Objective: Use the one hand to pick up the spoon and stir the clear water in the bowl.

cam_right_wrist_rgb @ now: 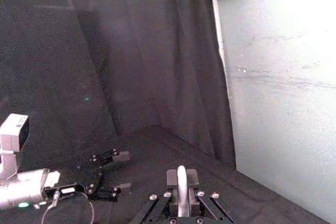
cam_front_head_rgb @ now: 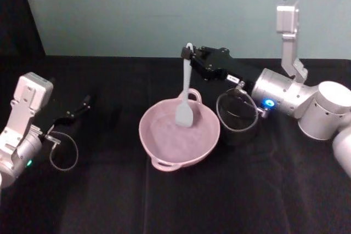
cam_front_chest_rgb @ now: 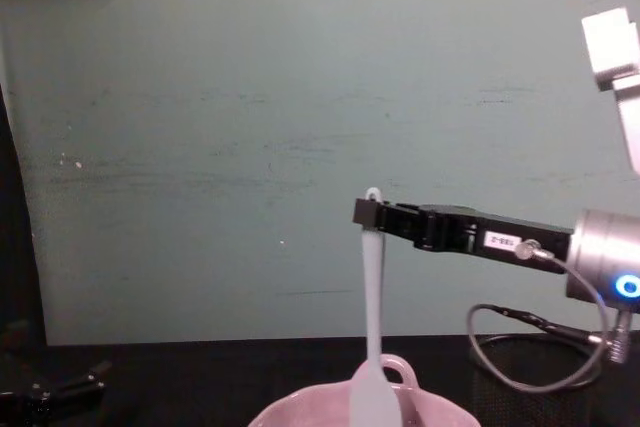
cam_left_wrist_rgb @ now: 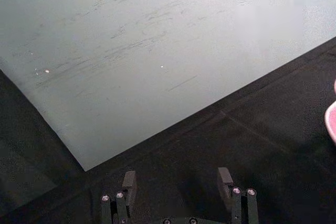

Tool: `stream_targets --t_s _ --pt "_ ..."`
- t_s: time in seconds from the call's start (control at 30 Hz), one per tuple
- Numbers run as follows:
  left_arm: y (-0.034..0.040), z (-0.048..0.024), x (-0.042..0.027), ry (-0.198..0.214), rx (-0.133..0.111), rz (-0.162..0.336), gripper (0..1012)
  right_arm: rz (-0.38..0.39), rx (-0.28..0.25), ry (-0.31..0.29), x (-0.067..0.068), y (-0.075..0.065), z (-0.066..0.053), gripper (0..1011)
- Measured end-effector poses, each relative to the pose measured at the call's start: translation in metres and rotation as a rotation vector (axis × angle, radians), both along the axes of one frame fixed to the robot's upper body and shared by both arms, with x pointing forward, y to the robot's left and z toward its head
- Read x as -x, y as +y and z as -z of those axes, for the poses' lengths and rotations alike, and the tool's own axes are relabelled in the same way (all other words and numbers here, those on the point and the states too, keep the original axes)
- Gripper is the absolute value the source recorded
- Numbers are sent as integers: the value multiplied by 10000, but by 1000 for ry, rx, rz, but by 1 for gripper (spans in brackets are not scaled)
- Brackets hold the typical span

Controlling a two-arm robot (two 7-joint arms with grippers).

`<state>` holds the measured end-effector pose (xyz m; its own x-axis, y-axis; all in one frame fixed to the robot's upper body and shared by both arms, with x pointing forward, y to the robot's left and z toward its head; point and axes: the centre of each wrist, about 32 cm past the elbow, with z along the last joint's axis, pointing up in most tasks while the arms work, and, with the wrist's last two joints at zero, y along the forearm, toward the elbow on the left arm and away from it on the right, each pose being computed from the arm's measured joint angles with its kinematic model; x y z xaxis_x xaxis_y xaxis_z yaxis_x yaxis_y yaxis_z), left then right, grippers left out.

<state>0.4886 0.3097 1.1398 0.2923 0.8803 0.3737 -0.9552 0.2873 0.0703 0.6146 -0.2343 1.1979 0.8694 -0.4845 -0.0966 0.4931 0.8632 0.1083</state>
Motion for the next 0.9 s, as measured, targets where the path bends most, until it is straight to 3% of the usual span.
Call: stream_targets --t_s 0.13,0.43,0.63,0.9 --pt "0 0 0 0 0 0 1011 9 6 -1 98 -83 0 110" --pt "0 0 0 0 0 0 1011 -13 11 -1 301 -92 2 110" --pt "0 0 0 0 0 0 1011 -52 -2 0 395 24 -3 111" --pt "0 0 0 0 0 0 1011 -97 -14 1 368 227 -1 110"
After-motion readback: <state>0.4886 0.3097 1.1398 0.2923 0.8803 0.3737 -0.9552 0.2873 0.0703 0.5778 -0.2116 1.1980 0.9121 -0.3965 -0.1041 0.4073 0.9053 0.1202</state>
